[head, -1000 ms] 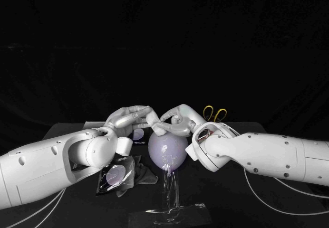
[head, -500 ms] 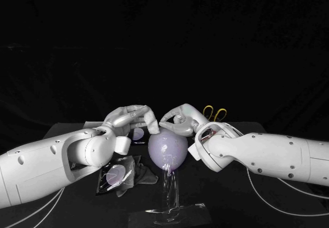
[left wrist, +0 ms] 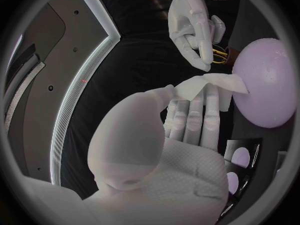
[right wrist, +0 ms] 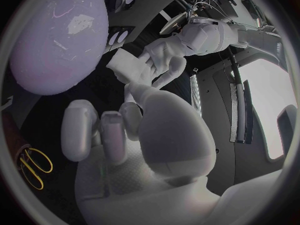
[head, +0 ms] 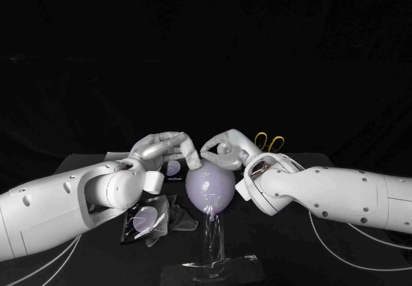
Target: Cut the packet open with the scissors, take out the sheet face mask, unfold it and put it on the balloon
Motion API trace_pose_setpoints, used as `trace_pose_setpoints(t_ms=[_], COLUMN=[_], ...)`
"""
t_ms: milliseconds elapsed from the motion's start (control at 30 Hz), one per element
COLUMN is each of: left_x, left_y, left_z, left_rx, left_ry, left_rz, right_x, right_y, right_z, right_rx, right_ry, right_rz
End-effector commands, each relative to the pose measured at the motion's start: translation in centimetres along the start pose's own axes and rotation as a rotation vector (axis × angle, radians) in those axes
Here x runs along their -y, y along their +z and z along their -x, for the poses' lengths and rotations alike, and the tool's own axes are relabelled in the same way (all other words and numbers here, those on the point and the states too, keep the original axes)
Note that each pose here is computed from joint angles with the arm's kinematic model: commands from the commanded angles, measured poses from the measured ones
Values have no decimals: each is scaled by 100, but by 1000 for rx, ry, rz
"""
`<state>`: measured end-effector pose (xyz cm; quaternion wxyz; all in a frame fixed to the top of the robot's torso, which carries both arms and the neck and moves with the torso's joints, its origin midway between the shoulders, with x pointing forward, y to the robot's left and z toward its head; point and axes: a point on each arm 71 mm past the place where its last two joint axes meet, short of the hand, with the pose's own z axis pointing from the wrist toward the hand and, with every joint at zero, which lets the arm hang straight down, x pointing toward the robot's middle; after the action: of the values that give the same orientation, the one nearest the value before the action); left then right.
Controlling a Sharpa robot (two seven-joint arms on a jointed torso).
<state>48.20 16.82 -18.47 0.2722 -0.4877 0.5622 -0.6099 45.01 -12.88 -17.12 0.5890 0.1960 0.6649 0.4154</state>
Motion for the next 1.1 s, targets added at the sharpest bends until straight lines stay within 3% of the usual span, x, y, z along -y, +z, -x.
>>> trace_pose_setpoints(t_ms=[33, 1100], left_x=[15, 10], left_y=[5, 11], left_z=[-25, -61], left_rx=[-11, -27], left_ry=[-7, -12], left_rz=[-12, -12], right_x=[-30, -54], right_y=[14, 119], right_z=[-16, -109], right_rx=[1, -12], right_ry=[-10, -34], right_rz=[23, 16])
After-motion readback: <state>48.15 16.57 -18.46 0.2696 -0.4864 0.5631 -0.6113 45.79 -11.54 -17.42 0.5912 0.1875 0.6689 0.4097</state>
